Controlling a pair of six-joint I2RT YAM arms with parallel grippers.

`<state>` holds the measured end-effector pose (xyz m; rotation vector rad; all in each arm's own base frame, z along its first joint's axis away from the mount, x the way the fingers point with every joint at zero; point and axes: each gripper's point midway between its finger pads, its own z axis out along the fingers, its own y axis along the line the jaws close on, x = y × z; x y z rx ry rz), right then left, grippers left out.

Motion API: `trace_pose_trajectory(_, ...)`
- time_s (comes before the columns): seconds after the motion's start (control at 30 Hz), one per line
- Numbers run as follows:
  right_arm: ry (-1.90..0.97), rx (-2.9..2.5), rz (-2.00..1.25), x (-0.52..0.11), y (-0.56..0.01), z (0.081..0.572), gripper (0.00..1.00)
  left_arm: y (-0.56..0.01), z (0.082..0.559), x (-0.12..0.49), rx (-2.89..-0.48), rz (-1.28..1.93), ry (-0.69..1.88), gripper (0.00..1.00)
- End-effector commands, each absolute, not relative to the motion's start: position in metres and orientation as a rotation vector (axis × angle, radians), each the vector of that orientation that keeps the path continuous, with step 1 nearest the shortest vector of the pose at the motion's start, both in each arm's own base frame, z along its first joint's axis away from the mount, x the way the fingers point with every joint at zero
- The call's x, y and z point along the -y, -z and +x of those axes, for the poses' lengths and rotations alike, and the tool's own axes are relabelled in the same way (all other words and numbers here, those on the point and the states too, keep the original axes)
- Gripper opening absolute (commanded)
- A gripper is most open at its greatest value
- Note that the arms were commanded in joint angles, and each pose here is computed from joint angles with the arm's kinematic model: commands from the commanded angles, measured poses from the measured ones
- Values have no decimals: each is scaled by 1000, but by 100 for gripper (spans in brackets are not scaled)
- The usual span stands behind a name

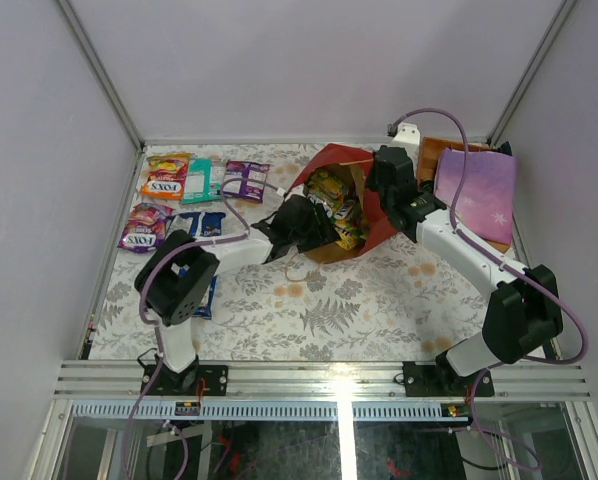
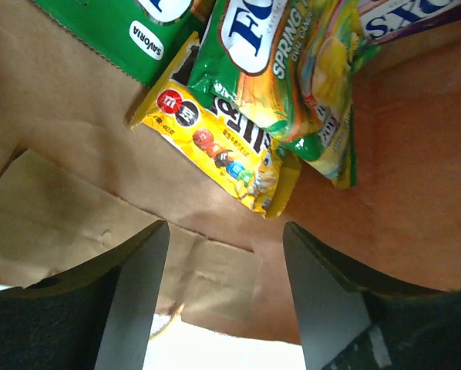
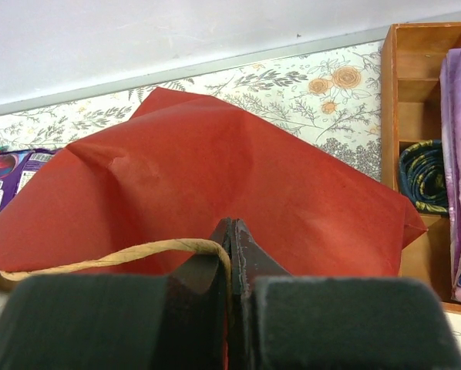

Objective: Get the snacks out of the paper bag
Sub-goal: Take out the snack from the paper bag.

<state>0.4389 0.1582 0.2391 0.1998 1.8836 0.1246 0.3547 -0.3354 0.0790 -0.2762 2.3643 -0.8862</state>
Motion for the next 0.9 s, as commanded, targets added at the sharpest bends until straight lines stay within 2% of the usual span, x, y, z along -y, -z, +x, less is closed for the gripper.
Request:
trace_pose_trajectory(0.0, -127, -1828, 254, -148, -259, 441, 0, -78, 374, 349, -2346, -239, 879, 58)
trace_pose_trajectory(0.47, -130, -1833, 256, -146, -253, 440, 0, -18, 414, 358, -2418, -256, 754, 55)
trace_pose_trajectory(0.6, -139, -1840, 256, -148, -250, 441, 0, -12, 428, 361, -2411, -244, 721, 51)
trace_pose_trajectory(0.67, -143, -1841, 258, -149, -249, 442, 0, -13, 436, 361, -2400, -237, 711, 42)
trace_pose_trajectory(0.8, -143, -1847, 257, -150, -247, 443, 0, -24, 444, 354, -2374, -242, 732, 1)
trace_pose_trajectory(0.87, -136, -1847, 258, -148, -247, 443, 0, -39, 443, 346, -2339, -247, 747, 0)
